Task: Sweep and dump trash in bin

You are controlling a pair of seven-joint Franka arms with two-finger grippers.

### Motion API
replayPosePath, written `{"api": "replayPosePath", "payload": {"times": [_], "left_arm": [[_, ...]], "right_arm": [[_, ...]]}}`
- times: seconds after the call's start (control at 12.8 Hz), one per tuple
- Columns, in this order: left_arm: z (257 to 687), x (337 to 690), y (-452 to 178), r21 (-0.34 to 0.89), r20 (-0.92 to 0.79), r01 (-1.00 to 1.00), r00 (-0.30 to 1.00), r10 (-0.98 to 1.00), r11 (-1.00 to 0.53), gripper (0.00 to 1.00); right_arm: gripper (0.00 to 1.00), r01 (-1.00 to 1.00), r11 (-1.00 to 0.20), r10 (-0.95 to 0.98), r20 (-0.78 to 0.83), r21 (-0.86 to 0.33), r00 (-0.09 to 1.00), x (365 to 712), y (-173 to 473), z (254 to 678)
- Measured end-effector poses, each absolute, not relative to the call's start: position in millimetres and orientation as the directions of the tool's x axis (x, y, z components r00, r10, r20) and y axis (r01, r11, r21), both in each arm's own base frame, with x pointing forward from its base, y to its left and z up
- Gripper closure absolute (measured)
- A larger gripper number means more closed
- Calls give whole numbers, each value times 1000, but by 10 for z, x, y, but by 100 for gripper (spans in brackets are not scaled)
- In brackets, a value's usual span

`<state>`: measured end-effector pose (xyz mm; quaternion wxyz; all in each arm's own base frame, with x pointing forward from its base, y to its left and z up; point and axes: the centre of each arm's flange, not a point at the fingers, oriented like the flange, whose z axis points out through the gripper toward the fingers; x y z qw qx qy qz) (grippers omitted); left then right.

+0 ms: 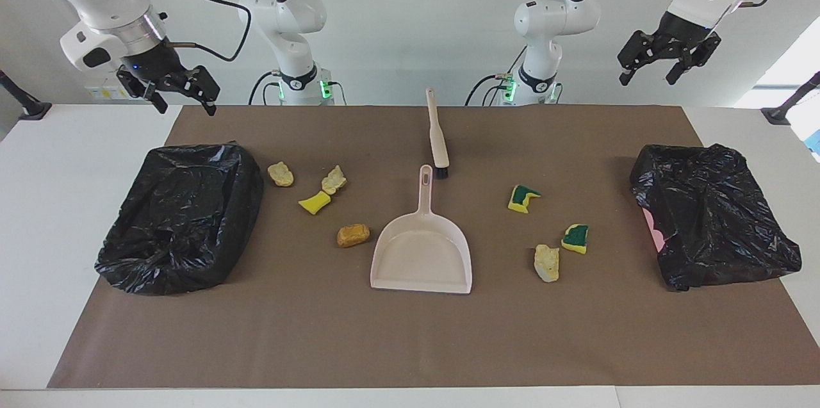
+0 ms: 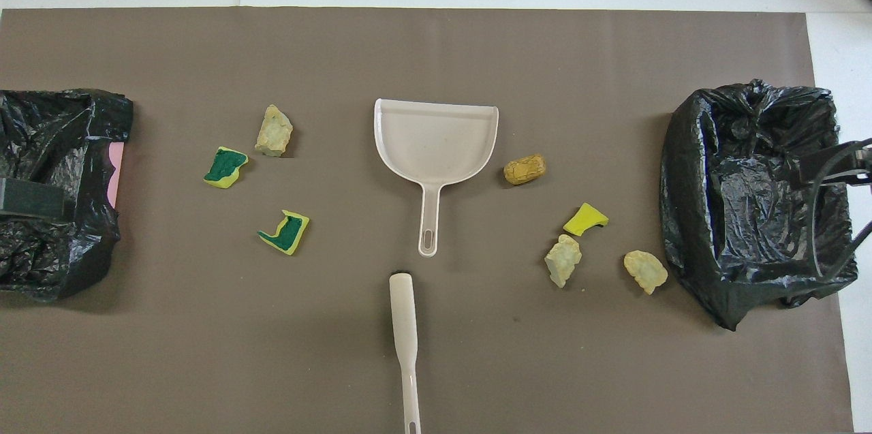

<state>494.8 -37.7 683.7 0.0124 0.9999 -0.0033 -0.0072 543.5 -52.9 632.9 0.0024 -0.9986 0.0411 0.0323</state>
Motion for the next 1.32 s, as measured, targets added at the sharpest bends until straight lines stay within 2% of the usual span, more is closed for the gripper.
{"api": "replayPosePath", "payload": {"times": [0.7,1.32], "left_arm": [[6836,4949,-364,26,-14,-4,1000,-4,-1000,0],[6705,4936,-662,55,-37,-57,998,-59,-997,0]], "right_arm": [[0,-82,-997,-82,-65,-2,995,5435,-529,6329],[0,-82,-997,-82,-65,-2,995,5435,-529,6329]]}}
